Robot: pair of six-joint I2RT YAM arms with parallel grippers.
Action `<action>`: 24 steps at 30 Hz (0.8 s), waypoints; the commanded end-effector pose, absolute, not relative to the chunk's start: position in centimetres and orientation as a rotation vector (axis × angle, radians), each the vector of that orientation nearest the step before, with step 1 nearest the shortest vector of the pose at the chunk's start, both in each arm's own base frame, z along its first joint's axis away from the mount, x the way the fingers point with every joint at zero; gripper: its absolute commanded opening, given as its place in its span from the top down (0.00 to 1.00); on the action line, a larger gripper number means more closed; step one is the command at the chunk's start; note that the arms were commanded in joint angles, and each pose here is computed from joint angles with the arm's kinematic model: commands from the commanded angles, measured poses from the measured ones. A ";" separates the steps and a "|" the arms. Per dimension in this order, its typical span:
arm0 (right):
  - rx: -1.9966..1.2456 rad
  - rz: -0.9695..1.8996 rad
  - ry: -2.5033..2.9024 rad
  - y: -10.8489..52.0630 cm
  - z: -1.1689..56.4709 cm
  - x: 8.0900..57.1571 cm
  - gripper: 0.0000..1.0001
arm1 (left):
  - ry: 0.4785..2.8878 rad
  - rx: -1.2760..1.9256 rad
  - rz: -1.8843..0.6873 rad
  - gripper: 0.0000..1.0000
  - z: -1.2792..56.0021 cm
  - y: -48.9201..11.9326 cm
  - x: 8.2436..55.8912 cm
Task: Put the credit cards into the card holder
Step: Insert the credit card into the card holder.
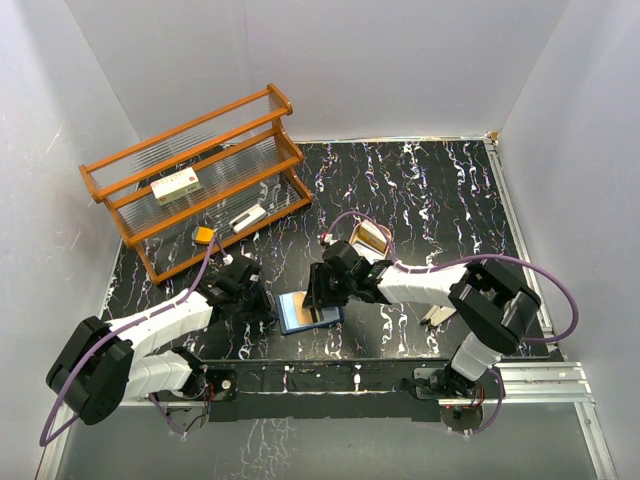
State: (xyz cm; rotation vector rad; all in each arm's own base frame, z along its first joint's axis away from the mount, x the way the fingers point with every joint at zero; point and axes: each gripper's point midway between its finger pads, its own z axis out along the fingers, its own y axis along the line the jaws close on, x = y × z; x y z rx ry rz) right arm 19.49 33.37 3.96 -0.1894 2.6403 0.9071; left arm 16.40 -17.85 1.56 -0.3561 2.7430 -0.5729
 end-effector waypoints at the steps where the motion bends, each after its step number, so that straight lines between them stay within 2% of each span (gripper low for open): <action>1: -0.219 0.956 2.605 35.1 4.8 19.8 0.58 | 2.748 -0.343 -0.593 1.00 1.5 -17.9 15.9; 15: -0.302 1.076 2.507 37.7 6.0 18.7 0.58 | 2.744 -0.345 -0.605 1.00 1.7 -18.0 16.0; 19: -0.314 1.092 2.481 37.7 6.6 18.7 0.63 | 2.741 -0.335 -0.591 1.00 1.8 -18.0 16.2; 24: -0.387 0.982 2.487 36.9 6.7 19.2 0.63 | 2.745 -0.326 -0.553 1.00 1.9 -17.6 16.4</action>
